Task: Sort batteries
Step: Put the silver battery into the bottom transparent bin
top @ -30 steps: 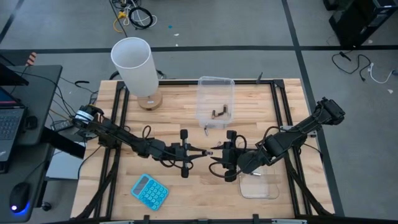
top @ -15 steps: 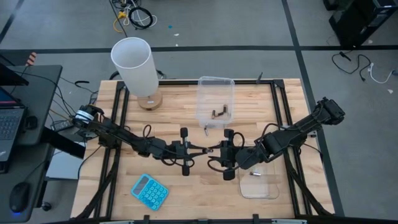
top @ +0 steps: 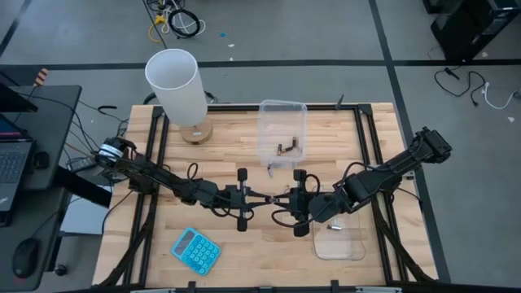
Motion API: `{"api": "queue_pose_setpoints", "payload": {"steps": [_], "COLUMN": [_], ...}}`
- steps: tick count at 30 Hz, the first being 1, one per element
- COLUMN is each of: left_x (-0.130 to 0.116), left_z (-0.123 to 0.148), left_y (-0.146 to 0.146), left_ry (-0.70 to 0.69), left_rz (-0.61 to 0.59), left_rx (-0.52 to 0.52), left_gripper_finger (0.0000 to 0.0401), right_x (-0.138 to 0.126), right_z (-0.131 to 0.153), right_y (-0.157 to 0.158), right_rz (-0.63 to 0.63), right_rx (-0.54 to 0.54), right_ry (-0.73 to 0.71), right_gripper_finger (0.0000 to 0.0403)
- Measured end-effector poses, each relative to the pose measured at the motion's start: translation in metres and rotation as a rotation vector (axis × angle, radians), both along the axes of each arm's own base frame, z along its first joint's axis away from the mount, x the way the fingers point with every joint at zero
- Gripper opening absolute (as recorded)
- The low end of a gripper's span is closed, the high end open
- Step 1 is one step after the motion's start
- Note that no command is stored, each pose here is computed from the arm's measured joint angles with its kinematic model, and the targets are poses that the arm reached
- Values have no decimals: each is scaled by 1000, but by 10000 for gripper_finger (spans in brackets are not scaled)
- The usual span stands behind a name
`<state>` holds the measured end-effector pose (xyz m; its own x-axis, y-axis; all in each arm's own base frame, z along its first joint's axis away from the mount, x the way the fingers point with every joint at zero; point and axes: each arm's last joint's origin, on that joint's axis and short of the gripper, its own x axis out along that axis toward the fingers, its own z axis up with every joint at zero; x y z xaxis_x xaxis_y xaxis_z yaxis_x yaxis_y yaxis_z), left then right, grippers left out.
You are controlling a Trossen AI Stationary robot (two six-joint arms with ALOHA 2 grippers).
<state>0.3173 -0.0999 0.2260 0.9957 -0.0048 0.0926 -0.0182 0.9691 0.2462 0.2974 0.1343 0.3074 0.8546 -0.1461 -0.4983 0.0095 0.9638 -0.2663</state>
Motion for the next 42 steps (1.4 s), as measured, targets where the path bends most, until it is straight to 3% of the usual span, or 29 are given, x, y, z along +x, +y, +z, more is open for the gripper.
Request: {"api": "queue_pose_setpoints", "payload": {"steps": [3,11,23,30,42], "left_x": [0,0,0,0,-1], "left_z": [0,0,-1,-6,-23], "left_y": [0,0,1,0,-1], "left_ry": [0,0,8,62,228], "left_rz": [-5,6,17,33,41], "left_rx": [1,-5,-73,-88,-155], "left_gripper_finger": [35,38,101,112,113], "right_x": [0,0,0,-2,-26], "right_z": [0,0,0,-1,-15], "right_y": [0,0,0,3,-2], "right_rz": [10,5,2,5,-123], "right_rx": [-14,-9,-15,-12,86], "right_ry": [2,1,4,13,218], "right_gripper_finger": [36,44,39,38,38]}}
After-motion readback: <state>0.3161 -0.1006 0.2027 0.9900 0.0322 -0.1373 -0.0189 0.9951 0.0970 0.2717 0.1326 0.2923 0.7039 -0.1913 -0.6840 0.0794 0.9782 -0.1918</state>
